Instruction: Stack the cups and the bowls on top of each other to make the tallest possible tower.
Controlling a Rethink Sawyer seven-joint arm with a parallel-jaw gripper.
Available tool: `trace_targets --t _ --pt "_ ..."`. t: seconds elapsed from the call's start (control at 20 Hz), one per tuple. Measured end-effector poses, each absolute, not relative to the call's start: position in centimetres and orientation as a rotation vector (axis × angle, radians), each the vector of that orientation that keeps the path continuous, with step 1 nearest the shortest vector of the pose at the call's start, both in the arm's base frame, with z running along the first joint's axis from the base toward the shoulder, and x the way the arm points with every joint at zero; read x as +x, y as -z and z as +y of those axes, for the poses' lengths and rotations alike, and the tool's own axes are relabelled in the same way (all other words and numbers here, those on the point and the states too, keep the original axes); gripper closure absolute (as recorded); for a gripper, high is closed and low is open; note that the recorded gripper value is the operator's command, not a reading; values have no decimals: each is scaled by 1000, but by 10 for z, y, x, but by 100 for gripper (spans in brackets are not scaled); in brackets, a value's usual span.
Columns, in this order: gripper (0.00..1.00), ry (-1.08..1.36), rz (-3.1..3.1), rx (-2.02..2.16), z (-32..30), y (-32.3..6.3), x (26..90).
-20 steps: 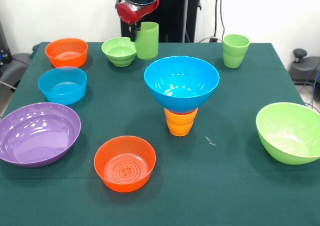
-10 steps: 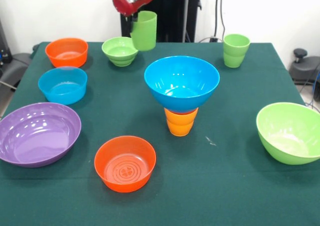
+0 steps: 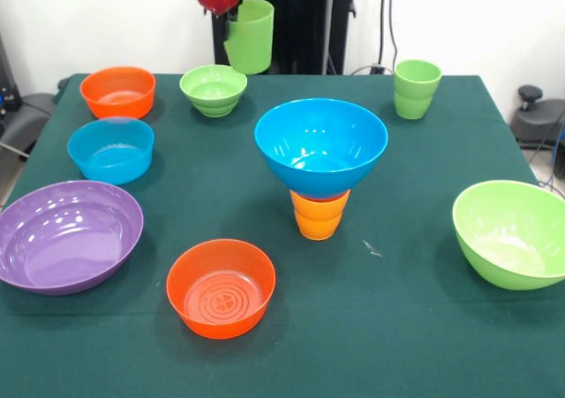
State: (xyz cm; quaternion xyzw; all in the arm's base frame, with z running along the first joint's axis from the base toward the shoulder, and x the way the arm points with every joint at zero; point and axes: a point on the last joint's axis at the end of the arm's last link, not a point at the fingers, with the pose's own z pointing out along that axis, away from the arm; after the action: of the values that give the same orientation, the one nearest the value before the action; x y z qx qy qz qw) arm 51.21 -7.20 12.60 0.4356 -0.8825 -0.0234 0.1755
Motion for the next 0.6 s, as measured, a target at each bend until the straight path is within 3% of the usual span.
trace_targets --t 0.6 --pt "100 9 -2513 1211 -92 -162 563"
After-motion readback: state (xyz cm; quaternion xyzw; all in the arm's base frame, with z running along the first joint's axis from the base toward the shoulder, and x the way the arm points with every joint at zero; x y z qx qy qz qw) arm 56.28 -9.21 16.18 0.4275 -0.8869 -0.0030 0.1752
